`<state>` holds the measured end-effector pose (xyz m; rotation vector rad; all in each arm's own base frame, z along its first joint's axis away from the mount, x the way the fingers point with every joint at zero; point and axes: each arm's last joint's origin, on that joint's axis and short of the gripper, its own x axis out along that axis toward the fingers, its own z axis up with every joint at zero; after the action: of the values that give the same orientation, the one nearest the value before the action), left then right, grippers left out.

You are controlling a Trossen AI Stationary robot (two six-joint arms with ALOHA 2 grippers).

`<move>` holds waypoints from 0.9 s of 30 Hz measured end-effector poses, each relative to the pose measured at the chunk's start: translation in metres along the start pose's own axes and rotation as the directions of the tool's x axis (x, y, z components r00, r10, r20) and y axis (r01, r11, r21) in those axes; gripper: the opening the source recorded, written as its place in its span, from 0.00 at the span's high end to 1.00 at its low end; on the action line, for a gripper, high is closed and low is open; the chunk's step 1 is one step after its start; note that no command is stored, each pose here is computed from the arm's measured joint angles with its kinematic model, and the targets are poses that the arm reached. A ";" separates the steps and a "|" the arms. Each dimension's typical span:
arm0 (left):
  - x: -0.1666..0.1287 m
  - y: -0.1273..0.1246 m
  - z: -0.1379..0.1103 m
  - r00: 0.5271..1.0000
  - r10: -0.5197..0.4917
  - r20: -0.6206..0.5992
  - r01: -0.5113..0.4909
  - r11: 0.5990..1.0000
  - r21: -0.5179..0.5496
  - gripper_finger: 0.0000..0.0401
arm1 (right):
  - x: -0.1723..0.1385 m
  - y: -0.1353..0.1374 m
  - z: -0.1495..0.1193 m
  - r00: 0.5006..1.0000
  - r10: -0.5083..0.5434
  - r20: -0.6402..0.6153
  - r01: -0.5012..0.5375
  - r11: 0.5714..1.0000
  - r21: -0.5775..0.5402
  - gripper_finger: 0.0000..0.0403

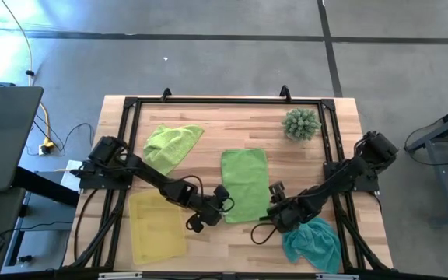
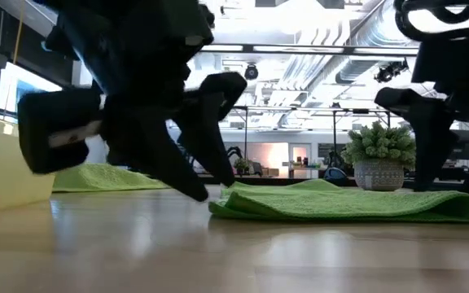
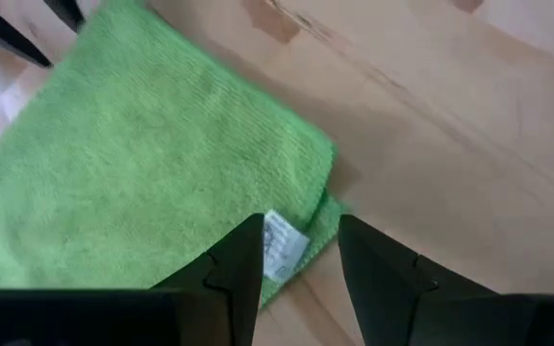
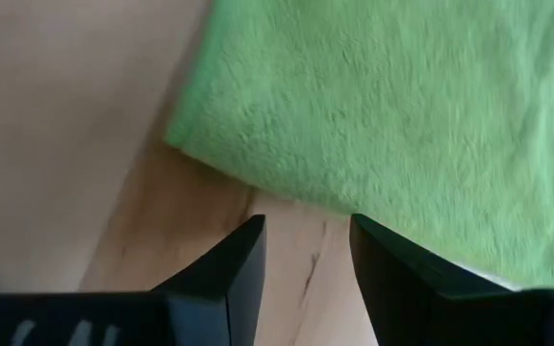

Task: Roll microfiber towels into tight, uniform cylinder then place into a basket
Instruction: Roll the green microfiber towel

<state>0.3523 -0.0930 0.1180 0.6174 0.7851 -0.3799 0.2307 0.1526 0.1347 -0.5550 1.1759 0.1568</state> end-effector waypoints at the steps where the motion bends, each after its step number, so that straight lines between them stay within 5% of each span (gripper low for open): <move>1: 0.000 -0.001 -0.002 1.000 -0.008 -0.014 0.008 1.000 0.001 0.68 | 0.001 0.000 0.002 1.000 0.003 0.015 -0.003 1.000 -0.003 0.64; 17: 0.022 -0.007 -0.001 0.997 -0.005 0.078 0.007 1.000 -0.025 0.69 | -0.001 0.007 0.009 0.994 0.063 0.094 -0.064 0.998 0.001 0.64; 27: 0.022 -0.009 -0.002 0.997 -0.015 0.070 0.022 0.994 -0.107 0.95 | -0.003 0.012 0.009 0.993 0.070 0.100 -0.075 0.996 0.052 0.71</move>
<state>0.3609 -0.1010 0.0968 0.4938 0.7409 -0.3711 0.2324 0.1680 0.1353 -0.4511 1.1021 0.2110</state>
